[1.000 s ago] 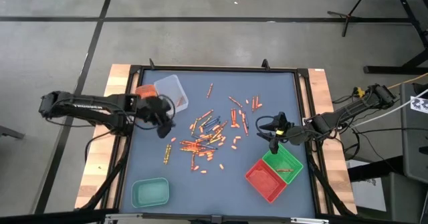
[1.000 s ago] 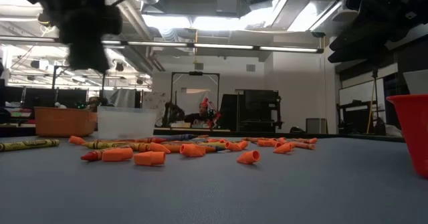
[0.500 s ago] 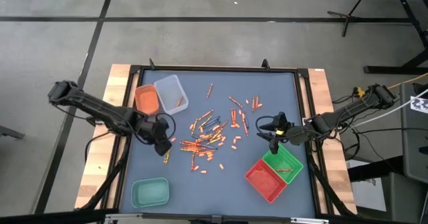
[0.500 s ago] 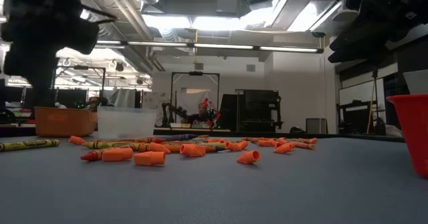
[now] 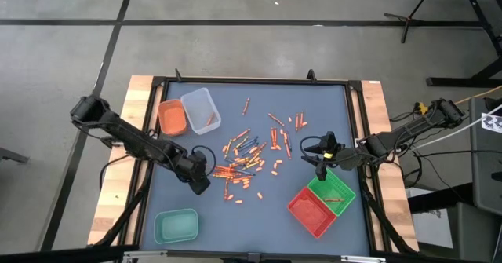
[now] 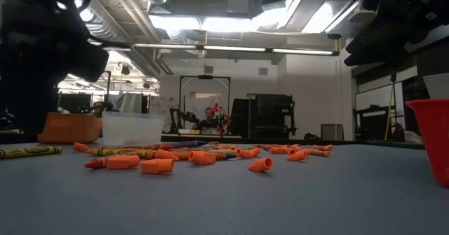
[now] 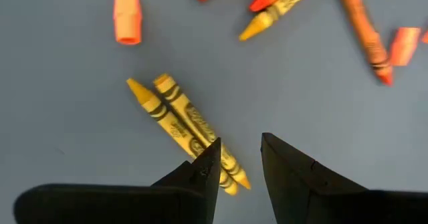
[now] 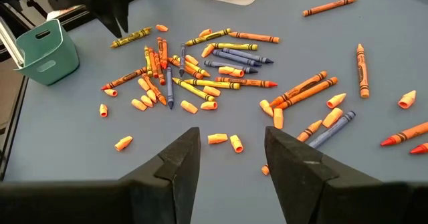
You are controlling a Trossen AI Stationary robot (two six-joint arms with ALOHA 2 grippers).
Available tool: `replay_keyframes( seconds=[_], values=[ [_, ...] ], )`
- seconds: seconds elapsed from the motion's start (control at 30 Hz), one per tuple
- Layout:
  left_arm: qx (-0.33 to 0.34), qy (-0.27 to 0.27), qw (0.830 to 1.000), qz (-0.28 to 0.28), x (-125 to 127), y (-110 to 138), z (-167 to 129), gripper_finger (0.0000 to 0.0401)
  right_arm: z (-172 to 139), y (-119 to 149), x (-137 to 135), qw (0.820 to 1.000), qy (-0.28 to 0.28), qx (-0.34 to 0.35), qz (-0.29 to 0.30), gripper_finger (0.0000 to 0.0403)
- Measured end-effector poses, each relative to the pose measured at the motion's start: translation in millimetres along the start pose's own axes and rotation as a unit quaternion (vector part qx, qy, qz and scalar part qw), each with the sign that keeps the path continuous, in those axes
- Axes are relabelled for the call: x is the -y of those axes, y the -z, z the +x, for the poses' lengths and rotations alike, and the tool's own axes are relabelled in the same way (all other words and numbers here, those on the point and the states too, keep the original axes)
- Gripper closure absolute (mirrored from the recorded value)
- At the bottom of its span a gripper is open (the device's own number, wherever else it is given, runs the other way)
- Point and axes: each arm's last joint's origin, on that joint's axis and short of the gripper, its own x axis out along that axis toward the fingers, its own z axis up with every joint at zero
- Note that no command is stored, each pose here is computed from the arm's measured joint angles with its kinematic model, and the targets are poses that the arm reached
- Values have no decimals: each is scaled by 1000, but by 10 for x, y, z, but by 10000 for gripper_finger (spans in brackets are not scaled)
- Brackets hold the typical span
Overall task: Sort crayons
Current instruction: Put the yellow crayon into the orange bin
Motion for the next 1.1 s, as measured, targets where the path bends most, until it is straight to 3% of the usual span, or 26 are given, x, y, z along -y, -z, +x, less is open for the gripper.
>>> replay_keyframes(
  seconds=[1.1],
  values=[
    [27, -49, 998, -39, -55, -9, 77, 309, 0, 2, 0, 1000, 0, -1, -1, 237]
  ],
)
